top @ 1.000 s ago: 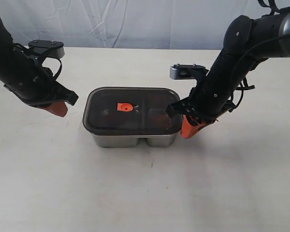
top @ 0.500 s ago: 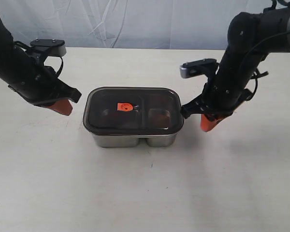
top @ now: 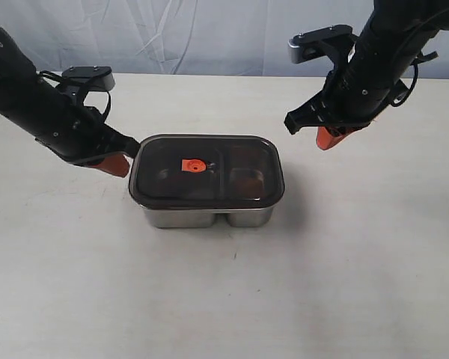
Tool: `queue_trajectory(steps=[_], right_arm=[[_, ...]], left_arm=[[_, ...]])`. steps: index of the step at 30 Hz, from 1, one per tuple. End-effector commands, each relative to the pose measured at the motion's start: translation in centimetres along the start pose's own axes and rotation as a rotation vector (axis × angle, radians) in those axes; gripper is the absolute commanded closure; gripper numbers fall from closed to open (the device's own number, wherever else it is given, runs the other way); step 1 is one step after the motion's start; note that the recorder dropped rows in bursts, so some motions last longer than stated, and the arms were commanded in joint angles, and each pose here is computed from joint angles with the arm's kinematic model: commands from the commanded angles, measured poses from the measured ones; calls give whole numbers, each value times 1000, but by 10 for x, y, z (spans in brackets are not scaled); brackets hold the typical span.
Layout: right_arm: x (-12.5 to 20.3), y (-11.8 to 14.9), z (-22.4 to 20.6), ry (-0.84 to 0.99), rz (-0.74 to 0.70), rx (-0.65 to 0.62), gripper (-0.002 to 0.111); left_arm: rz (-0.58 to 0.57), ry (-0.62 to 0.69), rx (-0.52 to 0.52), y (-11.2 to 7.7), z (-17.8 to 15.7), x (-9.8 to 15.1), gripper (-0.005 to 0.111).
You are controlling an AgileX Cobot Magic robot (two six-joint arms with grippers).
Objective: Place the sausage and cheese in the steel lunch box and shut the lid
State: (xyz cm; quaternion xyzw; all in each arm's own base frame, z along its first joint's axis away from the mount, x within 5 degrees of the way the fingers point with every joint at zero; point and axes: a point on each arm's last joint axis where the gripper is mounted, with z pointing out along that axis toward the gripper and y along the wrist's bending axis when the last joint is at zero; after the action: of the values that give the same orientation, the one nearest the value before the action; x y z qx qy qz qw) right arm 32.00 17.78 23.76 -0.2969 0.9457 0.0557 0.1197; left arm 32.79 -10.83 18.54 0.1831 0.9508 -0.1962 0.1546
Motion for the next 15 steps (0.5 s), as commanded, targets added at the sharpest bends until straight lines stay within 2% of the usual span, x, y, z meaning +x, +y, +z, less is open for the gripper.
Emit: queue_trajectory(steps=[1, 15], right_arm=[[-1, -1, -4, -13, 4, 4, 109], [-5, -1, -4, -57, 13, -2, 109]], left_arm=[[0, -36, 33, -2, 3, -4, 106], [2, -74, 4, 1, 3, -7, 106]])
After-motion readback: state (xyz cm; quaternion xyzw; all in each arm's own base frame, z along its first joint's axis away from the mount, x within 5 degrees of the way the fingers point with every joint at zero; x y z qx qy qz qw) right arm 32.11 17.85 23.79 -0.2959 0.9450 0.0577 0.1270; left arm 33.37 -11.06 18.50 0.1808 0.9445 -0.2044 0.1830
